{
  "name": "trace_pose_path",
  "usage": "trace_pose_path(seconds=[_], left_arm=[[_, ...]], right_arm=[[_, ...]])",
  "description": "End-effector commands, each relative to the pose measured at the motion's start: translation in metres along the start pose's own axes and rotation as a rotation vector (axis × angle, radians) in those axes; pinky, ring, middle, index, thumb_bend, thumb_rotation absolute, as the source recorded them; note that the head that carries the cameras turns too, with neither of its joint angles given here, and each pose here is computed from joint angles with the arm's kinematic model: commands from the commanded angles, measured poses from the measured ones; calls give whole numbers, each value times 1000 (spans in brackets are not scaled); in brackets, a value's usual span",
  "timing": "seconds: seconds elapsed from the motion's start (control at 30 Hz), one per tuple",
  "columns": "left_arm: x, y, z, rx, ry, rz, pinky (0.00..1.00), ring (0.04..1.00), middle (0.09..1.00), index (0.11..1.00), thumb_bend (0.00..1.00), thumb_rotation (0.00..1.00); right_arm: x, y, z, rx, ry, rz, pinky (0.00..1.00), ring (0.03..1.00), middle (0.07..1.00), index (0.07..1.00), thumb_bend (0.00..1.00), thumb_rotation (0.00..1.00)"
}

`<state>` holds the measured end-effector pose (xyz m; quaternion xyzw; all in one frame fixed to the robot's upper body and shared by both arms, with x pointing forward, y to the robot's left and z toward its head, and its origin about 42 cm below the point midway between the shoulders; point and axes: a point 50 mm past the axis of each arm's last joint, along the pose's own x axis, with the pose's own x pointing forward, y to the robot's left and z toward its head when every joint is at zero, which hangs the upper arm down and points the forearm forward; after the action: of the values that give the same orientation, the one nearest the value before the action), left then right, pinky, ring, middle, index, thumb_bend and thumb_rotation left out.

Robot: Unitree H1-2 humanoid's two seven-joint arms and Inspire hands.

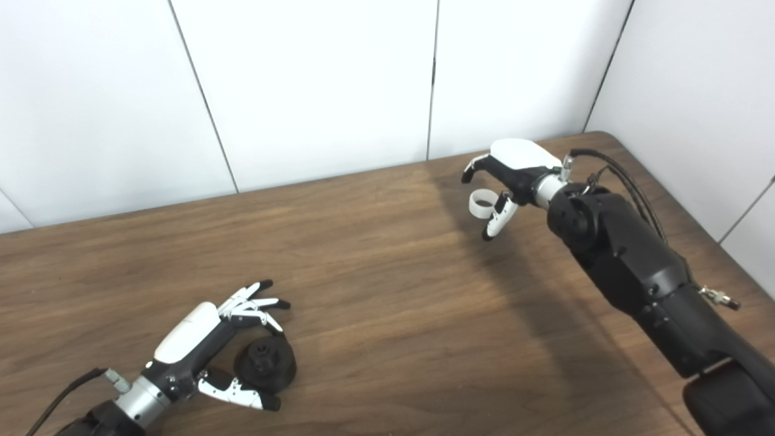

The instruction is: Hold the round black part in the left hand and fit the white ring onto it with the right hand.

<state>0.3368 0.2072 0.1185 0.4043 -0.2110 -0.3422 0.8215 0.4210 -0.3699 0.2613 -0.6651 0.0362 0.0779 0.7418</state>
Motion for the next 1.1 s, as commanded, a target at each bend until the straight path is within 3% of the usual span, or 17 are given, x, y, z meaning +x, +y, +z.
trace_pose_path(seconds=[0.0, 1.07], left_arm=[[3, 17, 4, 27, -39, 35, 1000, 997, 844, 482, 524, 51], [-5, 6, 8, 13, -41, 32, 1000, 983, 836, 482, 524, 50]], right_arm=[[4, -37, -2, -32, -11, -119, 794, 888, 859, 752, 801, 122], [15, -37, -24, -49, 89, -98, 786, 888, 865, 795, 749, 141]])
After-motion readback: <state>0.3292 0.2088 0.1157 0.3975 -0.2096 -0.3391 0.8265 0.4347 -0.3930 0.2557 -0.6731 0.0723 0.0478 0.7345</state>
